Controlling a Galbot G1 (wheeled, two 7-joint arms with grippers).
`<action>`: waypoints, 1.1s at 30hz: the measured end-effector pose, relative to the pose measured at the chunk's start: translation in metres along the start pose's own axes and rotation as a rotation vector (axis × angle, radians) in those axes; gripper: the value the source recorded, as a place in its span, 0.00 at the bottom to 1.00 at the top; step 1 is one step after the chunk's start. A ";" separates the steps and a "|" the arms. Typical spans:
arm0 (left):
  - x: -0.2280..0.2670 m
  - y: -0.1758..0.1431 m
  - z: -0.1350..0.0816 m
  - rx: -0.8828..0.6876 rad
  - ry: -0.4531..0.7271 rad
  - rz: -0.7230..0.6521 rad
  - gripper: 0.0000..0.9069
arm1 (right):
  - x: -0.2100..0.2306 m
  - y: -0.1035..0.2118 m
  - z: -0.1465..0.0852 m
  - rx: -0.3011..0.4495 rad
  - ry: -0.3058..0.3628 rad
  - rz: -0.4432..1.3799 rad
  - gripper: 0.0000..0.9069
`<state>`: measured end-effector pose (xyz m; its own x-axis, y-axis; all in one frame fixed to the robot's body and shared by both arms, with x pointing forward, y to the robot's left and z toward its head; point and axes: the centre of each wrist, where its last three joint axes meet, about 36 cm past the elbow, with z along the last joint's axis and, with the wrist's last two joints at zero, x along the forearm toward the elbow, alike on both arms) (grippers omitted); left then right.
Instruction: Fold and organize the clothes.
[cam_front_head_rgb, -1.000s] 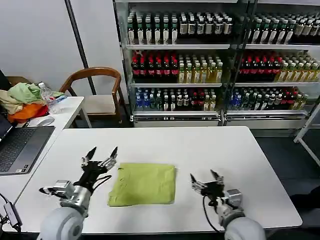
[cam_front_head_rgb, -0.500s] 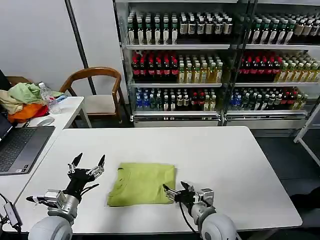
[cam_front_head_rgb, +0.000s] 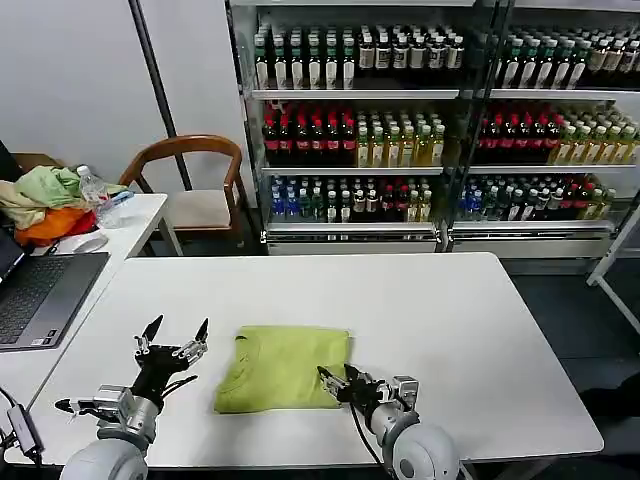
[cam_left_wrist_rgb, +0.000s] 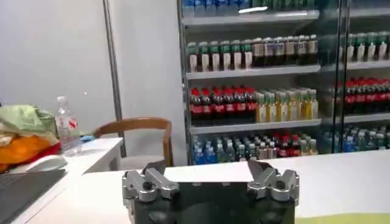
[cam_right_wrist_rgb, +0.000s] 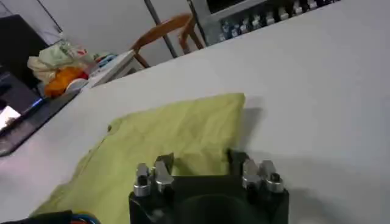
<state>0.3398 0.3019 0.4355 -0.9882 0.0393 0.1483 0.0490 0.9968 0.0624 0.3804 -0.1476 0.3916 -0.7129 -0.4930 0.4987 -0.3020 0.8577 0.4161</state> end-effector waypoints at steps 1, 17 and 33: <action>0.001 0.000 0.001 -0.002 0.002 -0.002 1.00 | 0.000 0.000 0.000 -0.002 0.001 -0.001 0.00; 0.001 -0.003 0.008 -0.008 0.025 -0.016 1.00 | -0.008 -0.002 -0.011 -0.003 -0.016 -0.002 0.00; 0.000 -0.004 0.017 -0.010 0.046 -0.022 1.00 | -0.021 -0.038 -0.048 0.043 -0.132 0.134 0.00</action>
<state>0.3376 0.2988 0.4187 -0.9814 0.0144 0.1917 0.0295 0.9967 0.0761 0.4374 -0.1771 0.4018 -0.8245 -0.3534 0.4420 -0.2241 0.9211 0.3184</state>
